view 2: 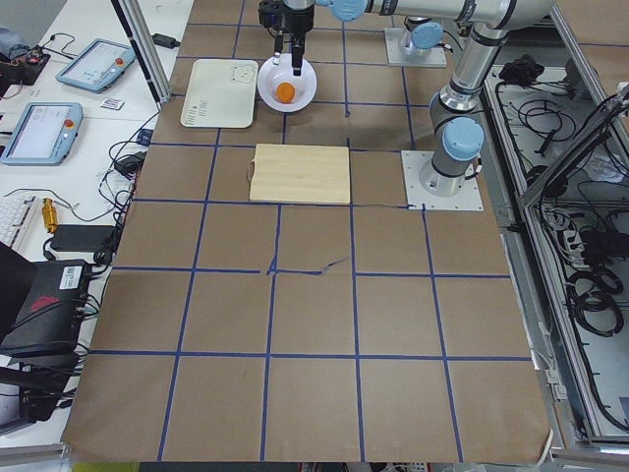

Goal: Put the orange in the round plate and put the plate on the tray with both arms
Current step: 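Lift the plate with the right gripper and carry it onto the bear tray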

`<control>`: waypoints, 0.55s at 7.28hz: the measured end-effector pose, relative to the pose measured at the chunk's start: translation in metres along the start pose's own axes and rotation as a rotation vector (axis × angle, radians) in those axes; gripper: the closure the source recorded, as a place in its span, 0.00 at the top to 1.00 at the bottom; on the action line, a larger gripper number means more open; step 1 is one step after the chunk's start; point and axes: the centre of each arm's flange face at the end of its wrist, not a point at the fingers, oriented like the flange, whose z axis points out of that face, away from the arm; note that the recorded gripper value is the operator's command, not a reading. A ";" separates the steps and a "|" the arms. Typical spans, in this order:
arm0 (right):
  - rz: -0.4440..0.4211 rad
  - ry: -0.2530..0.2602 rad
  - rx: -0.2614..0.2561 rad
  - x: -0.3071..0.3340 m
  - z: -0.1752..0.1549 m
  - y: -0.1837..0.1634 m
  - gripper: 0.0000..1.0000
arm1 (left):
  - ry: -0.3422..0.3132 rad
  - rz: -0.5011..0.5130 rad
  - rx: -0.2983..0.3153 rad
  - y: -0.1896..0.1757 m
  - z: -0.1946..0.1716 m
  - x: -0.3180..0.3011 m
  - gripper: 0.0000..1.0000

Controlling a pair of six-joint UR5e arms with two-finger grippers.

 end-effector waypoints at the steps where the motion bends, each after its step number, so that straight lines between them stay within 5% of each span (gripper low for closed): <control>1: 0.049 -0.049 0.012 -0.001 -0.007 -0.004 0.00 | 0.000 0.000 0.000 0.000 0.000 0.000 1.00; 4: 0.083 -0.116 0.065 0.004 -0.025 -0.060 0.00 | 0.000 0.000 0.000 0.000 0.000 0.000 1.00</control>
